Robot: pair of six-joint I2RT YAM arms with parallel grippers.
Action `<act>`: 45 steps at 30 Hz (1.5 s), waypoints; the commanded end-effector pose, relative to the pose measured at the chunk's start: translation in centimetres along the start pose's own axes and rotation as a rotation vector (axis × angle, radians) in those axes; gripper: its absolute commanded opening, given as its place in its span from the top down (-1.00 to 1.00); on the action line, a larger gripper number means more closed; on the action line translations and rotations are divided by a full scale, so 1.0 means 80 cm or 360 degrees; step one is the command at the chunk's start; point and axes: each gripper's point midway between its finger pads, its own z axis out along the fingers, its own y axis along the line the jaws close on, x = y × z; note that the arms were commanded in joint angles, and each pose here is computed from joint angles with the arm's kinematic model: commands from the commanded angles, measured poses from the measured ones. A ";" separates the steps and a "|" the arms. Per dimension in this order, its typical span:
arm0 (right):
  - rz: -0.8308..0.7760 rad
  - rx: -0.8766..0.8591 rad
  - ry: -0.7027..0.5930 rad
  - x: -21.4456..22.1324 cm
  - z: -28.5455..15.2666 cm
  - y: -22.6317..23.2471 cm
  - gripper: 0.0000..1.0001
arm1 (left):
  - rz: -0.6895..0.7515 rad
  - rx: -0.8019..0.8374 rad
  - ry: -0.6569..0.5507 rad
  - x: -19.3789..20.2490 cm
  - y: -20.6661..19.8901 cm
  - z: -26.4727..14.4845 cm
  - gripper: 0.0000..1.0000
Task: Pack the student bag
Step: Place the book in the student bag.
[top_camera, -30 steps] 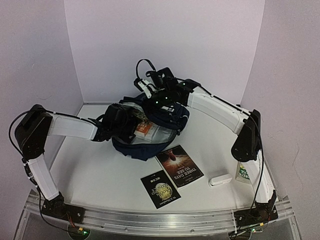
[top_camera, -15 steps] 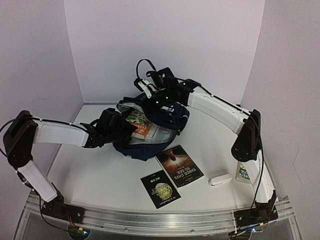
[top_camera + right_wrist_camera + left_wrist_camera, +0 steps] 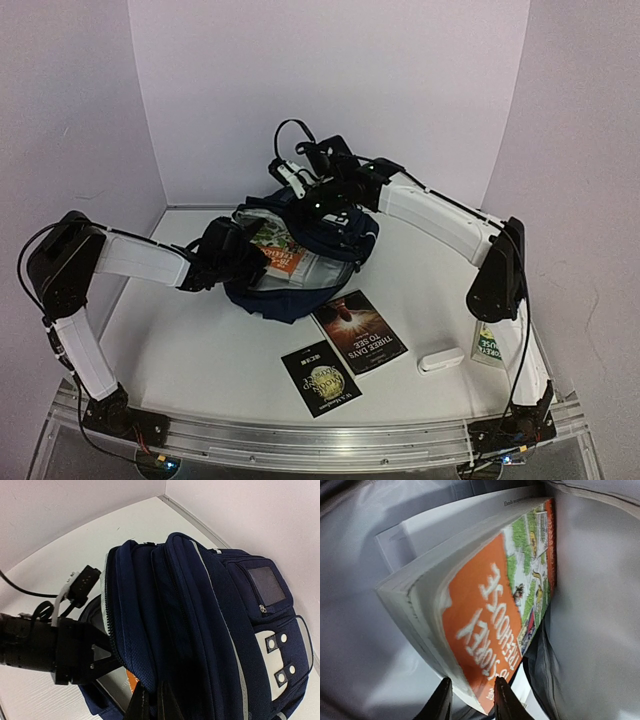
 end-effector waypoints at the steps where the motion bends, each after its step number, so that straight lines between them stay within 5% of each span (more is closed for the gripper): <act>1: -0.0052 -0.0108 -0.0327 -0.084 -0.081 0.022 1.00 | -0.0024 0.0145 0.0063 -0.008 -0.038 0.024 0.47; 13: -0.0083 -0.0135 -0.0270 -0.066 -0.071 0.027 1.00 | 0.0013 0.0264 0.0038 -0.042 -0.077 0.068 0.69; 27: 0.0114 0.0067 -0.0121 -0.014 0.014 -0.057 1.00 | 0.0224 0.0159 0.0021 0.004 -0.044 -0.018 0.07; 37: 0.0280 -0.0200 0.0009 0.029 0.027 -0.019 0.99 | 0.0306 0.0177 -0.0096 0.027 -0.014 -0.097 -0.04; 43: 0.0347 -0.0311 0.0038 0.035 0.002 0.000 0.40 | 0.0474 0.0278 -0.0169 0.017 -0.047 -0.133 -0.12; 45: 0.0345 -0.0313 0.0034 0.033 -0.015 0.000 0.01 | 0.0550 0.0310 -0.0189 0.015 -0.064 -0.142 -0.19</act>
